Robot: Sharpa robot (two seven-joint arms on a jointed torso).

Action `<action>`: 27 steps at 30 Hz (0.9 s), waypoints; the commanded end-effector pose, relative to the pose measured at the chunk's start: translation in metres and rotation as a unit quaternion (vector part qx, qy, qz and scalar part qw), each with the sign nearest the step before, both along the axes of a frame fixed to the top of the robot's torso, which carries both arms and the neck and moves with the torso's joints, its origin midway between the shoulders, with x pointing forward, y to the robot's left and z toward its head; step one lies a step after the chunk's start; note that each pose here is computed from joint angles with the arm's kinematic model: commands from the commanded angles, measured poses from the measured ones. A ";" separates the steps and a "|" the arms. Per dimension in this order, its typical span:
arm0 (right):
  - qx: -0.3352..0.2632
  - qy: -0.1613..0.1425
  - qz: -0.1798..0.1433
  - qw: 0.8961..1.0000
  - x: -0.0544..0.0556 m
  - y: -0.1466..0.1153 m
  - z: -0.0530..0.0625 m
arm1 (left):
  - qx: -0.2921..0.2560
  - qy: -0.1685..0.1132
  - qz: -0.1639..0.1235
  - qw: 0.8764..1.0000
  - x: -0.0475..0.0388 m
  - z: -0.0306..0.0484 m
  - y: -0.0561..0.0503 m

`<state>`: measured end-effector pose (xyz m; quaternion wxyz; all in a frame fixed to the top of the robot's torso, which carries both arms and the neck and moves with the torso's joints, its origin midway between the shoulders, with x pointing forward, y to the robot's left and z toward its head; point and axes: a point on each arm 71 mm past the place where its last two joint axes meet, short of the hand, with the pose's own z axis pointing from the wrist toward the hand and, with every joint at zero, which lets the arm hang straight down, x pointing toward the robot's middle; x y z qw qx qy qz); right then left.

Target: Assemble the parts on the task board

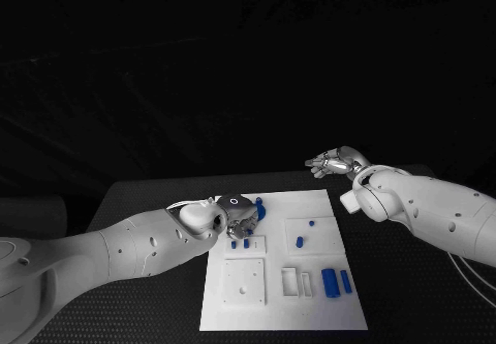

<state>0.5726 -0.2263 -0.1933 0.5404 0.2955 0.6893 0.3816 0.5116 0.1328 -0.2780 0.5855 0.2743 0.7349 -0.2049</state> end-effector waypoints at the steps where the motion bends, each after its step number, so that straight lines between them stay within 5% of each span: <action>1: -0.001 -0.001 0.009 1.000 0.000 0.001 0.000 | -0.052 0.003 0.011 0.999 -0.0010 0.0032 0.002; 16: -0.001 0.000 0.009 1.000 -0.001 0.001 -0.001 | -0.177 0.036 0.070 0.981 0.0050 0.0176 0.020; 27: -0.002 0.000 0.007 1.000 -0.001 -0.001 -0.001 | -0.232 0.096 0.121 0.960 0.0069 0.0137 0.044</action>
